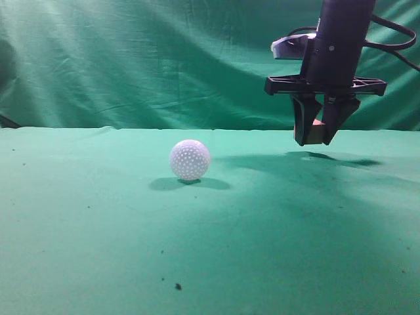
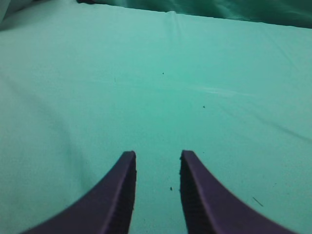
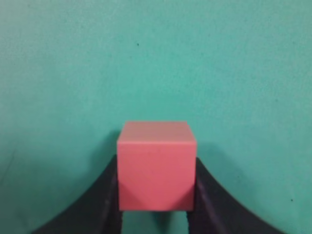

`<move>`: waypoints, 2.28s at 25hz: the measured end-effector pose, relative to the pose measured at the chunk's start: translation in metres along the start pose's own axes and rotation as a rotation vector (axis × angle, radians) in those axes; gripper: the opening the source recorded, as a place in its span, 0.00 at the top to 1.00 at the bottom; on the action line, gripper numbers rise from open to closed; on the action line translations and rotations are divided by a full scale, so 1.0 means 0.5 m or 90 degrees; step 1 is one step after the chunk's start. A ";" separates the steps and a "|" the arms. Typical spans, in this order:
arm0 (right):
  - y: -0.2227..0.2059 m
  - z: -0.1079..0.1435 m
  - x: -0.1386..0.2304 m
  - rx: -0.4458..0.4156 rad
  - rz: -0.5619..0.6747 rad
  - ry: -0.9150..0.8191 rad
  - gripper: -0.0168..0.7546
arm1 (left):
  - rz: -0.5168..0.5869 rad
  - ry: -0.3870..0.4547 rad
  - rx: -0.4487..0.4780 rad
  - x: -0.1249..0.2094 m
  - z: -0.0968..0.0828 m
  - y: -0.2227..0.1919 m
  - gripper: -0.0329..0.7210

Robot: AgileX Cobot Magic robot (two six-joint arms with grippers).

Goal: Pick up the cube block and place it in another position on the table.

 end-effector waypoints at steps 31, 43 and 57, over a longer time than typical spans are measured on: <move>0.549 -0.056 0.209 -0.085 -0.173 -0.072 0.98 | 0.000 0.000 0.000 0.000 0.000 0.000 0.61; 0.560 -0.117 0.397 -0.058 -0.150 -0.068 0.98 | 0.000 0.000 0.000 0.000 0.000 0.000 0.61; 0.530 -0.202 0.462 -0.012 -0.423 -0.103 0.98 | 0.000 0.000 0.000 0.000 0.000 0.000 0.61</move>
Point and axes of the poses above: a point on each arm's last joint axis where the gripper is mounted, y pointing back along that axis away from the gripper, z along the wrist's bending axis when the last joint is at zero, x = y × z, the point moved 5 cm from there along -y, pointing out along that axis toward the gripper, and after that the axes turned 13 degrees about -y, right-handed, at the moved point
